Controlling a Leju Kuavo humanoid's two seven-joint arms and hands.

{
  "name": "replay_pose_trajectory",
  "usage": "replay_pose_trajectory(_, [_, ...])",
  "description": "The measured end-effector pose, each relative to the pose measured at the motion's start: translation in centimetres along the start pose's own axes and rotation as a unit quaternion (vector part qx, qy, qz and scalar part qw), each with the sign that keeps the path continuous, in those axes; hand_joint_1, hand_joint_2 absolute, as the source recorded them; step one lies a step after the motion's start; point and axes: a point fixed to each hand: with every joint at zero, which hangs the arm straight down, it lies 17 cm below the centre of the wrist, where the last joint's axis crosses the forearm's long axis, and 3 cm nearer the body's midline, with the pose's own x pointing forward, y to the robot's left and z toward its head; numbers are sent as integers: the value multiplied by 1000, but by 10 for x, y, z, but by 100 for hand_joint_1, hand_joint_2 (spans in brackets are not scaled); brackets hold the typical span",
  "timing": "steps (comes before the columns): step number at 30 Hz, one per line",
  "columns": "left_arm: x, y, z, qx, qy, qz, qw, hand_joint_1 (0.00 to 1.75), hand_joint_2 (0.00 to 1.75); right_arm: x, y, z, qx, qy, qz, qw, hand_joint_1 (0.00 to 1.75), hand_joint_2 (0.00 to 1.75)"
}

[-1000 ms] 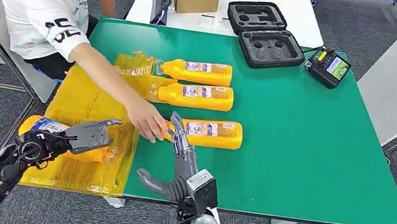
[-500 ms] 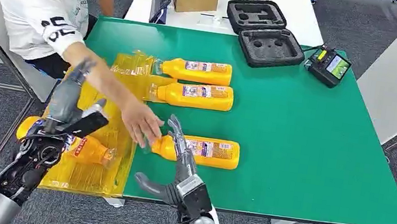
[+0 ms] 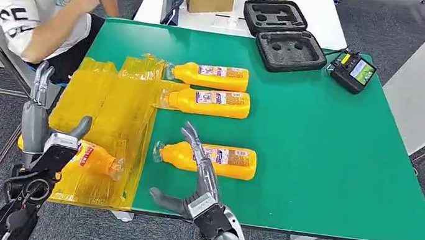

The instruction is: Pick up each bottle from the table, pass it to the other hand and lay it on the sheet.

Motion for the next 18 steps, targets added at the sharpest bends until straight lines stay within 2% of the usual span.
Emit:
replay_pose_trajectory(3, [1,5,2,9,3,7,1000,0,175,-2,1,0,9,2,15,1000,0,175])
replay_pose_trajectory(6, [4,15,8,24,15,34,999,0,175,-15,6,1,50,27,85,995,0,175])
replay_pose_trajectory(12, [5,24,36,24,55,86,994,0,175,-51,-12,-11,114,73,270,953,0,175])
replay_pose_trajectory(18, [0,32,59,25,86,98,991,0,175,-90,-35,-21,147,114,349,918,0,175])
